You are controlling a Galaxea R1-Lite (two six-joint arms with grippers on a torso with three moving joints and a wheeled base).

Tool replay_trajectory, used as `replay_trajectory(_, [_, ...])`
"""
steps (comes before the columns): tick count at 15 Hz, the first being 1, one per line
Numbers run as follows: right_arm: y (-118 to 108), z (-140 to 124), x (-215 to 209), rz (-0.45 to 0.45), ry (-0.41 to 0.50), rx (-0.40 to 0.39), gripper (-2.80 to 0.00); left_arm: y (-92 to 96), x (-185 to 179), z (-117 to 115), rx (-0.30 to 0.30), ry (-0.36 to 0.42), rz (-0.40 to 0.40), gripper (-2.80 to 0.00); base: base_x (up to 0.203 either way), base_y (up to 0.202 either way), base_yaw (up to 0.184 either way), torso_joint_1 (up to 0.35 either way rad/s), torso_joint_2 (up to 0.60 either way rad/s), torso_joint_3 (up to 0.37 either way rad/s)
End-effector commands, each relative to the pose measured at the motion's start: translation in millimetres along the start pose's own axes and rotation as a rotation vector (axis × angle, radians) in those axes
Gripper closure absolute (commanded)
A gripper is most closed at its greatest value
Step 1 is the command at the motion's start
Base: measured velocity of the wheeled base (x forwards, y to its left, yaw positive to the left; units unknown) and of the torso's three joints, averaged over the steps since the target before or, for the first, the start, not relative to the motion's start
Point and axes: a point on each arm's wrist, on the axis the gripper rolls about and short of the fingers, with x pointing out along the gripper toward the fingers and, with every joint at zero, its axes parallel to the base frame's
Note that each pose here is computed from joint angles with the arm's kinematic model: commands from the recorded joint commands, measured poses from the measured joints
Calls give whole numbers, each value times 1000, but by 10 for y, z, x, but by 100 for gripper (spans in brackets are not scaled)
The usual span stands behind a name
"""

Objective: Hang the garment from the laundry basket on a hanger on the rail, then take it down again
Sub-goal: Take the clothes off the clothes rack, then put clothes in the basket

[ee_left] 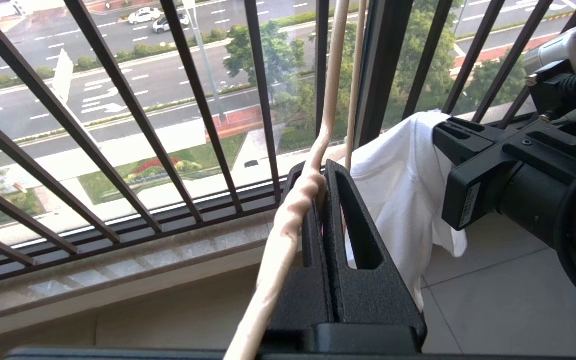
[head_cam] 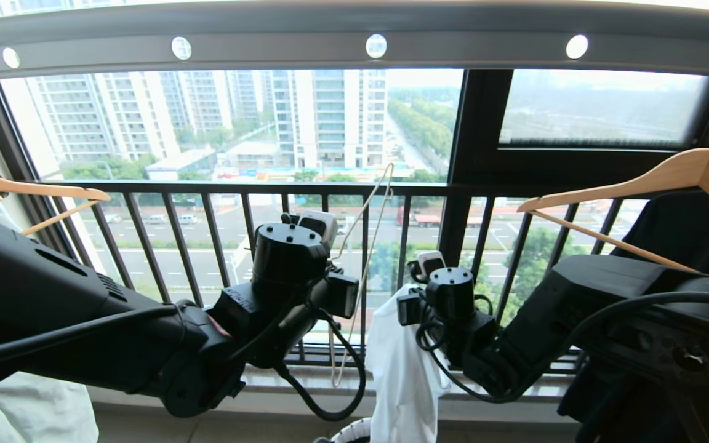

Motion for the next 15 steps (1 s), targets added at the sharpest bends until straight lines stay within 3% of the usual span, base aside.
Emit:
replay_trajectory(1, [-26, -200, 81, -5, 41, -40, 0, 110, 63, -60, 47, 58, 38, 0, 0, 0, 0, 0, 0, 0])
replay_trajectory(4, [-86, -343, 148, 9, 77, -102, 0, 187, 29, -15, 65, 66, 54, 0, 0, 0, 0, 0, 0, 0])
replay_trajectory(6, [-149, -326, 161, 50, 82, -113, 0, 232, 39, -42, 96, 129, 68, 0, 0, 0, 0, 0, 0, 0])
replay_trajectory(11, [-122, -392, 252, 139, 221, -173, 0, 317, 46, -88, 116, 205, 92, 0, 0, 0, 0, 0, 0, 0])
replay_trajectory(15, [-72, -378, 346, 210, 339, -276, 0, 491, 60, 6, 103, 219, 141, 0, 0, 0, 0, 0, 0, 0])
